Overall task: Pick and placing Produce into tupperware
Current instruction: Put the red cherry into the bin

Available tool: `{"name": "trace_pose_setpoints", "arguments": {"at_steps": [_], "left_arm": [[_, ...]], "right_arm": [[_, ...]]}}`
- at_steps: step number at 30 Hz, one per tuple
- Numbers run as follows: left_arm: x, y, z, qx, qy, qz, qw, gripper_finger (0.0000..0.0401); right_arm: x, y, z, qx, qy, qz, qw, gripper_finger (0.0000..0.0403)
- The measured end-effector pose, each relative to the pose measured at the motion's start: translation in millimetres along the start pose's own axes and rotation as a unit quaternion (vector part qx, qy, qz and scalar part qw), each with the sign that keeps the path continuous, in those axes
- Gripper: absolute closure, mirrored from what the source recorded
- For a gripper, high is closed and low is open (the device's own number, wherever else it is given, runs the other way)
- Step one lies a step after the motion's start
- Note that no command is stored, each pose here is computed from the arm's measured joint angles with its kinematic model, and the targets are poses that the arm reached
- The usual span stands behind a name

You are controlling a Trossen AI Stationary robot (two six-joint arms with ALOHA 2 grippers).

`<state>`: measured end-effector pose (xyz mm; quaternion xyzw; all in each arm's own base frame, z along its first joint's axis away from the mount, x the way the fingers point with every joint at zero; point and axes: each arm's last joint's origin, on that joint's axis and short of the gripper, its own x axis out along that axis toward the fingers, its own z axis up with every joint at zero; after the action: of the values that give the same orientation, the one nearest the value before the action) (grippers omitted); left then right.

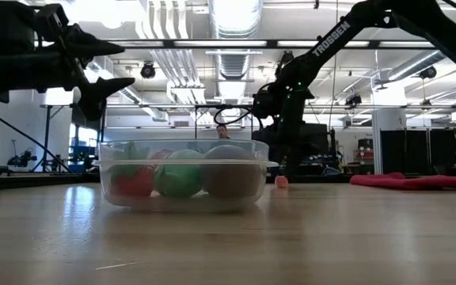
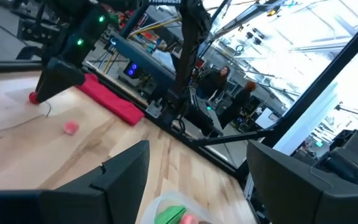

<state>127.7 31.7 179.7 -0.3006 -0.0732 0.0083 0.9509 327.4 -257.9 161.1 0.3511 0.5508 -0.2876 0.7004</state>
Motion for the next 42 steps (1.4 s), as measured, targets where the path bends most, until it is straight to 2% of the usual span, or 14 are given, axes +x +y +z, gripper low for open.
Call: {"name": "trace_pose_setpoints", "arguments": {"at_steps": [15,23,42], "left_arm": [[0,1,-1,-0.001,0.002,0.0,1.0,0.0146],[0,1,-1,-0.001,0.003,-0.001,1.0,0.0146],[0,1,-1,-0.002,0.004,0.0,1.0,0.0146]], "right_arm": [[0,0,0,0.007,0.0,-0.006,1.0,0.0237],[5,-3,-6,0.028,0.015,-0.02,0.999,0.0238],[14,-3,-6,0.027,0.013,-0.017,0.999,0.0239]]}}
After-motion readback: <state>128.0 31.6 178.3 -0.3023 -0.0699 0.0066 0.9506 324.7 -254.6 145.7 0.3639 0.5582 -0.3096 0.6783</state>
